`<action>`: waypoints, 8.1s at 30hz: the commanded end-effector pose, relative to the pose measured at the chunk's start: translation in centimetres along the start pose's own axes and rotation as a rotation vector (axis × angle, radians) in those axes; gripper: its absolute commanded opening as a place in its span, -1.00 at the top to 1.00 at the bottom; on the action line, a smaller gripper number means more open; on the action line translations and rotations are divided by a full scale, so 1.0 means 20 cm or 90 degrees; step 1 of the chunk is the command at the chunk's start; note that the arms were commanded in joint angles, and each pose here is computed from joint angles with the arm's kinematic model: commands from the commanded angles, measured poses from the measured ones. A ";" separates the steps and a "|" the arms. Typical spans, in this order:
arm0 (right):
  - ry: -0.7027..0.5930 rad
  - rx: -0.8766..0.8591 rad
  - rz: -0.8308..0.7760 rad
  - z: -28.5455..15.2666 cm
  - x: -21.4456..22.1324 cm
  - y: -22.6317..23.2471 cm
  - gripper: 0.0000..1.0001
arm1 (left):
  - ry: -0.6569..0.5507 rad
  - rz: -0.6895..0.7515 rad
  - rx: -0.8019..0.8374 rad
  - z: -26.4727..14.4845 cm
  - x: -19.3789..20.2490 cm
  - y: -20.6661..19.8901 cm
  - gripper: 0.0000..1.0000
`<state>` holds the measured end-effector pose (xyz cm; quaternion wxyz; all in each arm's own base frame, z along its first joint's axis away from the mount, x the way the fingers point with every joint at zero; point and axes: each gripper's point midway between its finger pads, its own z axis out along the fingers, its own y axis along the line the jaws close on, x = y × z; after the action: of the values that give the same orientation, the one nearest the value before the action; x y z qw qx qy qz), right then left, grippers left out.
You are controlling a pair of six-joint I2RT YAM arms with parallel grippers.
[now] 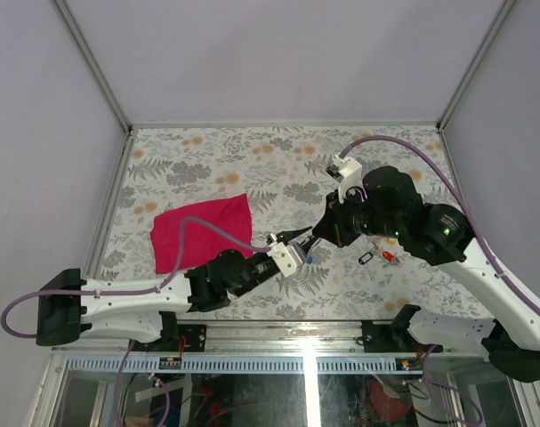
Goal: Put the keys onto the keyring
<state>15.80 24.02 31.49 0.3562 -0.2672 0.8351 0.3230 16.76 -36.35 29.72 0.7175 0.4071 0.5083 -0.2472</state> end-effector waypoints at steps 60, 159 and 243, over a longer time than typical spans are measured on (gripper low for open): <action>-0.158 -0.035 -0.032 0.00 -0.15 0.03 0.43 | -0.042 -0.106 -0.079 0.02 -0.17 0.11 1.00; -0.172 -0.017 -0.023 -0.07 -0.19 0.02 1.00 | 0.025 -0.031 -0.072 -0.01 -0.06 0.11 1.00; -0.140 -0.031 -0.017 -0.02 -0.16 0.04 1.00 | -0.008 -0.047 -0.079 -0.01 -0.15 0.14 0.51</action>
<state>17.15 24.26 32.02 0.4265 -0.2486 0.8002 0.3405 17.82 -35.23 29.88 0.7038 0.3776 0.5588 -0.2233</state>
